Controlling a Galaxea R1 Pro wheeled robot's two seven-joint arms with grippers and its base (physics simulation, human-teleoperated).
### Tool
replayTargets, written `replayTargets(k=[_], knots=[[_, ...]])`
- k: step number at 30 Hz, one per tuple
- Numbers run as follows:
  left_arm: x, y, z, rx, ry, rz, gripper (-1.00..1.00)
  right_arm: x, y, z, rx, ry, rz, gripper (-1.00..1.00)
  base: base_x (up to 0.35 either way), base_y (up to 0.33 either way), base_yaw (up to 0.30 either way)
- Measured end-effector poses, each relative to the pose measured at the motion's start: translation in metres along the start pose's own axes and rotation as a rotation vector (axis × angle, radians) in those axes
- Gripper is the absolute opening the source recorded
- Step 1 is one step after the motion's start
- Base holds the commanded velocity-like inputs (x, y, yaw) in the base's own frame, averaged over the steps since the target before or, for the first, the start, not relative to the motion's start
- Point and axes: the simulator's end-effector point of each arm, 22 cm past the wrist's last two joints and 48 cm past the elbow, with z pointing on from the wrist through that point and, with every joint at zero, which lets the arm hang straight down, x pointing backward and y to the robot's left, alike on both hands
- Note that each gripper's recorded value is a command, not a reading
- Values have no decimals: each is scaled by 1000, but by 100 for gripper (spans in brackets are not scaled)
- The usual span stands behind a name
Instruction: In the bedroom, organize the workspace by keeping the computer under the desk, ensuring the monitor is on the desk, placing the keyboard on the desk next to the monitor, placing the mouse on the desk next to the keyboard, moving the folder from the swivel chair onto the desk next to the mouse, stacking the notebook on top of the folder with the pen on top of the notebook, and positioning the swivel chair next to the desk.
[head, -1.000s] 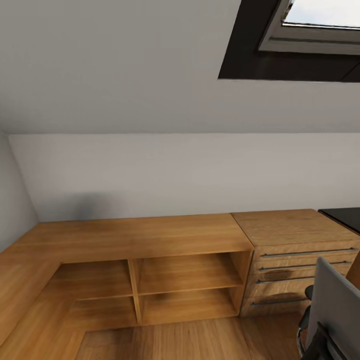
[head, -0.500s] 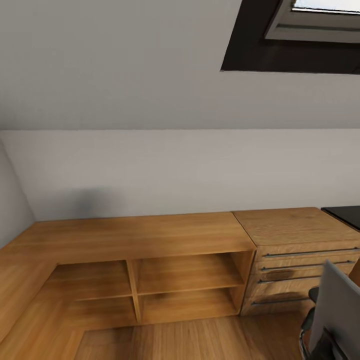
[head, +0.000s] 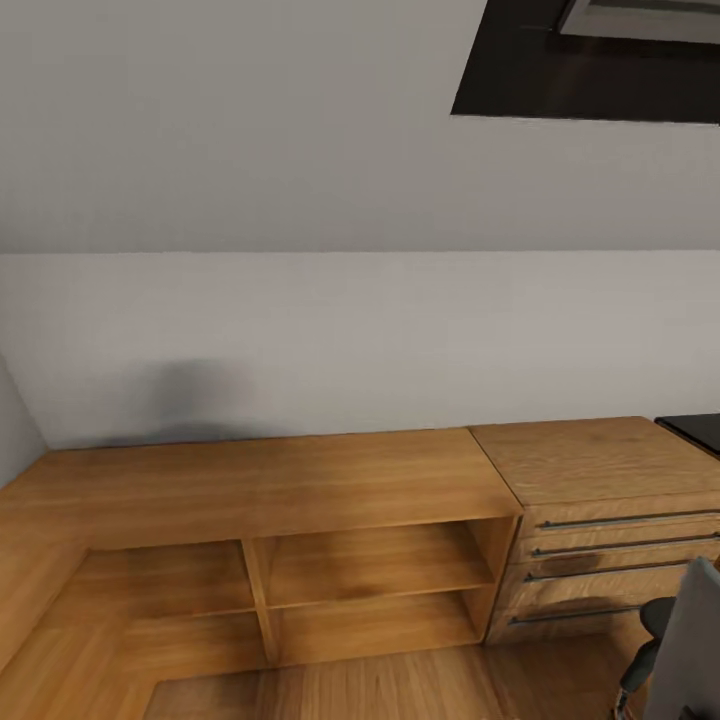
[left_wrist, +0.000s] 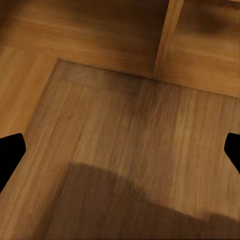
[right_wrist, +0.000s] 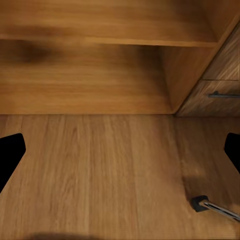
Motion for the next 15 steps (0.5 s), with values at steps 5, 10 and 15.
replayTargets(k=[5, 10, 15], knots=[[4, 1, 0, -2, 11, 4, 100, 3, 0, 0, -1, 5, 0, 100, 4, 0, -173], [6, 1, 0, -3, 17, 6, 100, 5, 0, 0, -2, 10, -1, 100, 0, 0, -199], [8, 2, 0, -4, 23, 7, 100, 7, 0, 0, -3, 16, -3, 100, 0, 0, -202]])
